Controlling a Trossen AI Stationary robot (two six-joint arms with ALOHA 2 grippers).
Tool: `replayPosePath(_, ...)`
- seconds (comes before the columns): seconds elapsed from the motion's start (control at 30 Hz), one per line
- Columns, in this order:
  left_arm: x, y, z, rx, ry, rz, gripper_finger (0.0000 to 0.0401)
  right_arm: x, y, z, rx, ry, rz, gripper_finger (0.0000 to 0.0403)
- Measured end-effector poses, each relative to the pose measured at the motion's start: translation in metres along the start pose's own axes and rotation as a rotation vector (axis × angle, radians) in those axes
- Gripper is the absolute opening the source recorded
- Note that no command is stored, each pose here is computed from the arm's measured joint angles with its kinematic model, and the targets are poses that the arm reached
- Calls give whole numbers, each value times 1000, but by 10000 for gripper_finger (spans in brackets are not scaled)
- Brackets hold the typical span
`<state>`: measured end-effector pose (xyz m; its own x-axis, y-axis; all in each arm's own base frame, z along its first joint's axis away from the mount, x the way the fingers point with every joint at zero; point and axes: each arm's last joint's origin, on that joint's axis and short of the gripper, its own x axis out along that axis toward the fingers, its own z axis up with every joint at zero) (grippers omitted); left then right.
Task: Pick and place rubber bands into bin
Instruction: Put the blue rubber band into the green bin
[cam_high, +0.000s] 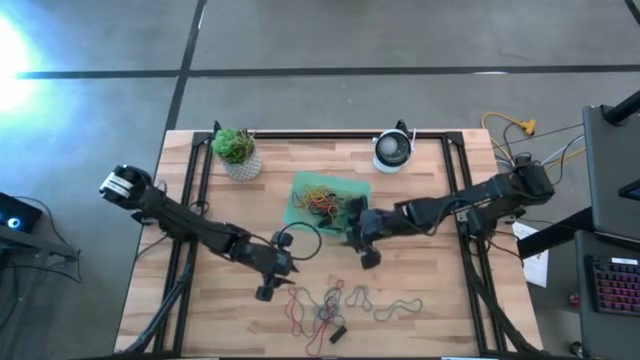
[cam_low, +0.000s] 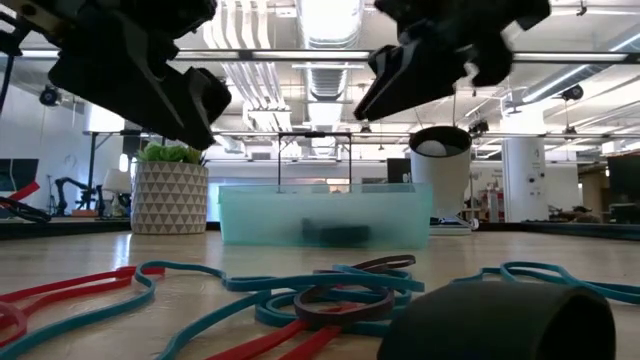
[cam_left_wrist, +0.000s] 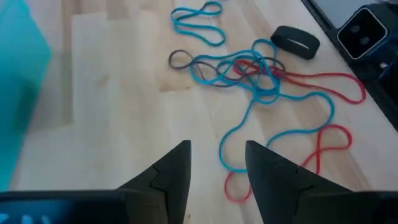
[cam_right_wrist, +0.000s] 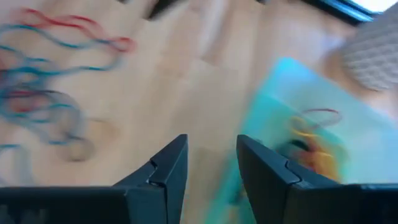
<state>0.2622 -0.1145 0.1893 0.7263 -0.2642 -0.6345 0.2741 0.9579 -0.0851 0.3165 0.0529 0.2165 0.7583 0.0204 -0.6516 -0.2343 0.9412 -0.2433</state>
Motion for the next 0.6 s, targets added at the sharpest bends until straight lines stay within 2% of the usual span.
replayPosePath(0.1, 11, -1, -2, 2, -12, -22, 137, -1, 15, 0, 17, -8, 85, 129)
replayPosePath(0.23, 24, -1, -7, 3, 21, -20, 137, -2, 32, -1, 47, 0, 136, 124)
replayPosePath(0.43, 42, 0, -18, -17, 85, -9, 137, -5, 50, -2, 40, 2, 174, 117)
replayPosePath(0.6, 54, -2, -20, -23, 63, -71, 137, -5, 54, -4, 37, 6, 184, 110)
